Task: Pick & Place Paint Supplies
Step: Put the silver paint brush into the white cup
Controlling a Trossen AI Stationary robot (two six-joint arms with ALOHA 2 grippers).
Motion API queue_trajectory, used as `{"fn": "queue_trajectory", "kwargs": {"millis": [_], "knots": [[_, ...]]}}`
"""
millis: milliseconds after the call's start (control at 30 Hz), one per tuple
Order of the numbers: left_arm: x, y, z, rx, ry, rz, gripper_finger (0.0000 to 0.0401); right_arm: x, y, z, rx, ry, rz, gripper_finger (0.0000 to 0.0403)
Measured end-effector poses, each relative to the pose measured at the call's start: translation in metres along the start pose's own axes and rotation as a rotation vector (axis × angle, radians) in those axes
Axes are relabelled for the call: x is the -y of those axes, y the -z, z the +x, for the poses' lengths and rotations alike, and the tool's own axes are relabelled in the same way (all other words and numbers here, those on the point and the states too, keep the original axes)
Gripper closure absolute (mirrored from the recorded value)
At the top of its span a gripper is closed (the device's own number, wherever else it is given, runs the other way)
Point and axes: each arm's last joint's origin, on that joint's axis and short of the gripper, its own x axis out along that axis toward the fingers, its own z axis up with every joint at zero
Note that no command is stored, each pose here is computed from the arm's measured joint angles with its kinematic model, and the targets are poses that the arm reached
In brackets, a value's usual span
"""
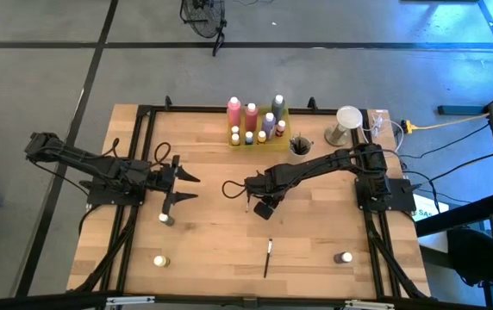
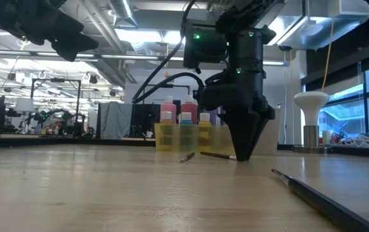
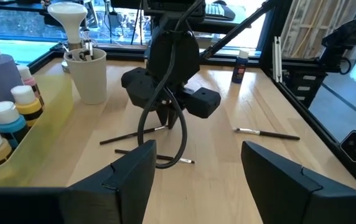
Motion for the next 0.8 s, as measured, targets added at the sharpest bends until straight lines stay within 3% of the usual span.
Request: {"fn": "queue_trajectory", "kwargs": {"millis": [433, 800], "knots": [[0.0007, 0.0008, 0.0001, -0.011, 0.024, 0.001, 0.017, 0.0004, -0.0006, 0.0, 0.011, 0.009, 0.0, 0.0397], [0.0014, 0.001, 0.0001, -0.015, 0.051, 0.001, 0.017, 0.0011, 0.0009, -0.0016, -0.011, 0.023, 0.005, 0.0401]]}}
